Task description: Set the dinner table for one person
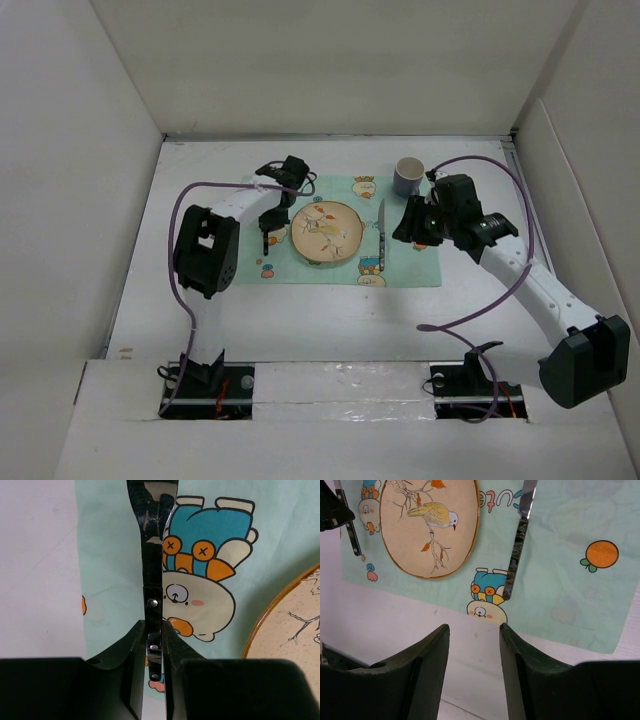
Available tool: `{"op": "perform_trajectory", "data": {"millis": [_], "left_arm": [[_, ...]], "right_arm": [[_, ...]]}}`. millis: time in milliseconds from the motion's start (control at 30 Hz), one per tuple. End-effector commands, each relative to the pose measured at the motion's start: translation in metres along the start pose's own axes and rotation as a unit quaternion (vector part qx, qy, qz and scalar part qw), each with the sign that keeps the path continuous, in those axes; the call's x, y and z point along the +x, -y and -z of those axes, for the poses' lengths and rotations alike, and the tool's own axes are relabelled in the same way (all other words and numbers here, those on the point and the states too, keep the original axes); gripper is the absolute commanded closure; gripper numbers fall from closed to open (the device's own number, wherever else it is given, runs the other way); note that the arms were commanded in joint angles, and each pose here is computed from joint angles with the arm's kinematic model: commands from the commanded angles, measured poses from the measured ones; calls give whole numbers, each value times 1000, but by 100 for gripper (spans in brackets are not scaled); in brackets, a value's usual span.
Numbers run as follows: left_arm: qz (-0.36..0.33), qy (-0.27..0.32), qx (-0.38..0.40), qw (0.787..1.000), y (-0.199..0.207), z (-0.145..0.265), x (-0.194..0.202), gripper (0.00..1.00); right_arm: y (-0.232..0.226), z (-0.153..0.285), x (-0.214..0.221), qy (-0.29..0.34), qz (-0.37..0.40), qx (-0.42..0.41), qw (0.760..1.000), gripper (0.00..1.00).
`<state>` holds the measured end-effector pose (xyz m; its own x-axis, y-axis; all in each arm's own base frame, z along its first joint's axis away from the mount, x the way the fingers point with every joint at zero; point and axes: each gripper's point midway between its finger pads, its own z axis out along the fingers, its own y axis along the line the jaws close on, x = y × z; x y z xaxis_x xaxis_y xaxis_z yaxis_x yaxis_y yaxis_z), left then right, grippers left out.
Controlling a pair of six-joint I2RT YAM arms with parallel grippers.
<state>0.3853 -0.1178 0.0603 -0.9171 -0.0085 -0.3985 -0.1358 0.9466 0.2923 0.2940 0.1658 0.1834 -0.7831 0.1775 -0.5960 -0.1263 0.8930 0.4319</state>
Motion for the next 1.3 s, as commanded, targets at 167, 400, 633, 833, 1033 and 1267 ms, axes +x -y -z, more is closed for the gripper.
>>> {"op": "perform_trajectory", "data": {"millis": [167,400,633,833,1033,1267], "left_arm": [[-31,-5,-11,999,7,-10,10,100],[-50,-18,-24,998,11,-23,20,100],[-51,-22,-26,998,11,-27,24,100],[-45,-20,-21,999,10,-19,19,87],[-13,20,14,1000,7,21,-8,59],[39,96,64,993,-4,93,-57,47]], "right_arm": [[4,-3,-3,4,-5,5,1000,50],[5,-6,-2,1,-7,8,1000,50],[5,-6,-3,2,-4,10,1000,50],[7,-7,-6,1,-4,12,1000,50],[10,-3,-14,9,-4,17,1000,50],[-8,15,-41,31,2,-5,1000,76]]}}
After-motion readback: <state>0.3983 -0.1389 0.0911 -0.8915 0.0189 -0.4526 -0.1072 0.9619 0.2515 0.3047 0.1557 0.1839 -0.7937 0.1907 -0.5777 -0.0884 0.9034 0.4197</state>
